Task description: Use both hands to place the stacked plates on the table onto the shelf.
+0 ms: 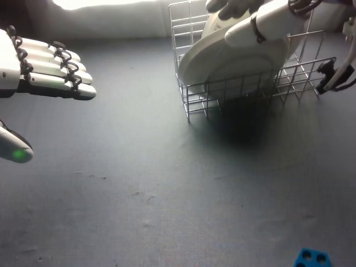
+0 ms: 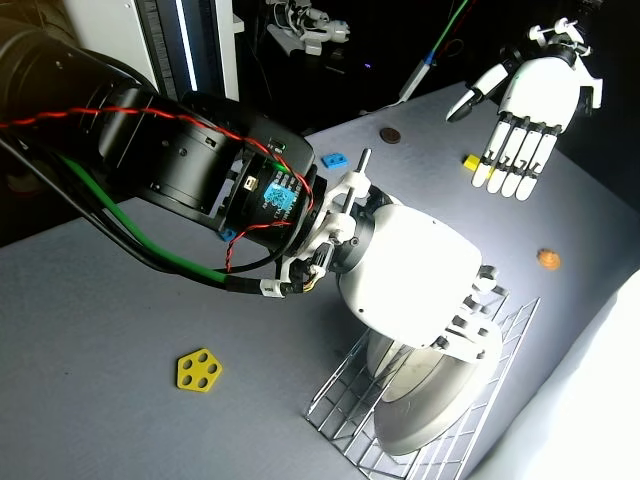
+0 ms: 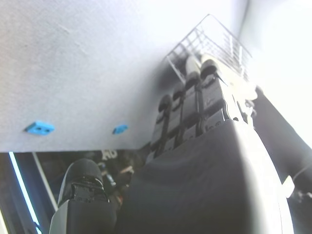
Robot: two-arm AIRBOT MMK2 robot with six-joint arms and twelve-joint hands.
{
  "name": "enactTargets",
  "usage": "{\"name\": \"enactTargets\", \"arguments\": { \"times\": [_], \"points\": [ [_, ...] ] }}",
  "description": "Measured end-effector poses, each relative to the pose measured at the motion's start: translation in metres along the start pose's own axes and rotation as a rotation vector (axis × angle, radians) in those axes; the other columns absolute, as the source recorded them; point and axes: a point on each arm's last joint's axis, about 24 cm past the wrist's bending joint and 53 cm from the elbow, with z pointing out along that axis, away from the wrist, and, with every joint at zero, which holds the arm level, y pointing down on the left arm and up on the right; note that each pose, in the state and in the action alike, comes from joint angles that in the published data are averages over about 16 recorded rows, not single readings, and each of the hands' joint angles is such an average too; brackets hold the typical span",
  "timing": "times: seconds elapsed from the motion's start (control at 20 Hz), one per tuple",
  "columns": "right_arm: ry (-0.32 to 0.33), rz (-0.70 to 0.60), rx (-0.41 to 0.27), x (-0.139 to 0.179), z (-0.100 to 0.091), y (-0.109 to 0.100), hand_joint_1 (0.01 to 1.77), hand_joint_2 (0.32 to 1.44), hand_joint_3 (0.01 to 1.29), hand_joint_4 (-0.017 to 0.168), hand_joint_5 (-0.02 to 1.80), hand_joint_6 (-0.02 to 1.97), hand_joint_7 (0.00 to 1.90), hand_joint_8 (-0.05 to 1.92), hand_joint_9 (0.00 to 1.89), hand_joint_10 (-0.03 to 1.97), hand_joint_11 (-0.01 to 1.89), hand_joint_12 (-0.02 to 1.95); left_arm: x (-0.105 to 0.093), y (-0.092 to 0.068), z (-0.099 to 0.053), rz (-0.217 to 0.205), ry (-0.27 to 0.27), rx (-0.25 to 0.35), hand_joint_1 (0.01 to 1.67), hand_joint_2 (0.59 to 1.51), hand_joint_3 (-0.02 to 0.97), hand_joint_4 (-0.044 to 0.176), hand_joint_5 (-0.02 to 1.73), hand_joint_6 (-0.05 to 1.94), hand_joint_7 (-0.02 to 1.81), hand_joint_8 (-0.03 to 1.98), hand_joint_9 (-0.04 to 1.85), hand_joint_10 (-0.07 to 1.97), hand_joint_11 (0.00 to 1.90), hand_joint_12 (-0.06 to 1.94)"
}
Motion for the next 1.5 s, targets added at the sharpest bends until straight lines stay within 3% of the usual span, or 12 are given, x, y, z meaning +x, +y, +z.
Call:
{"name": "enactTargets", "arguments": {
  "times": [0.5, 1.05, 1.2, 1.4, 1.5],
  "points": [
    [-0.047, -0.144, -0.085, -0.013, -0.013, 0.032, 1.06, 1.06, 0.01, -0.004, 0.57, 0.20, 0.70, 0.06, 0.42, 0.68, 0.10, 1.52, 0.000, -0.003, 0.000, -0.004, 0.001, 0.011, 0.02, 1.114, 0.005, 0.000, 0.02, 0.01, 0.05, 0.00, 0.03, 0.01, 0.02, 0.01],
    [-0.112, -0.387, -0.182, -0.023, -0.047, 0.074, 0.98, 1.06, 0.01, -0.004, 0.54, 0.24, 0.69, 0.08, 0.38, 0.74, 0.05, 1.53, 0.002, -0.010, 0.001, -0.011, 0.008, 0.037, 0.02, 1.120, 0.005, 0.000, 0.09, 0.01, 0.13, 0.00, 0.10, 0.01, 0.05, 0.05],
    [-0.129, -0.436, -0.192, -0.027, -0.057, 0.081, 0.92, 1.02, 0.01, -0.004, 0.52, 0.43, 0.65, 0.31, 0.38, 0.91, 0.08, 1.57, 0.002, -0.011, 0.001, -0.013, 0.009, 0.041, 0.03, 1.132, 0.005, 0.000, 0.19, 0.10, 0.24, 0.09, 0.20, 0.10, 0.11, 0.24],
    [-0.141, -0.483, -0.197, -0.029, -0.068, 0.086, 0.80, 0.95, 0.01, -0.003, 0.52, 0.86, 0.66, 0.77, 0.46, 1.22, 0.20, 1.67, 0.003, -0.013, 0.000, -0.015, 0.009, 0.044, 0.06, 1.137, 0.005, 0.002, 0.39, 0.53, 0.46, 0.53, 0.43, 0.55, 0.35, 0.71],
    [-0.144, -0.494, -0.196, -0.030, -0.072, 0.087, 0.72, 0.93, 0.01, -0.002, 0.59, 1.07, 0.72, 1.00, 0.56, 1.37, 0.33, 1.71, 0.002, -0.014, 0.000, -0.016, 0.008, 0.045, 0.08, 1.138, 0.006, 0.018, 0.56, 0.76, 0.64, 0.77, 0.61, 0.79, 0.53, 0.95]
  ]
}}
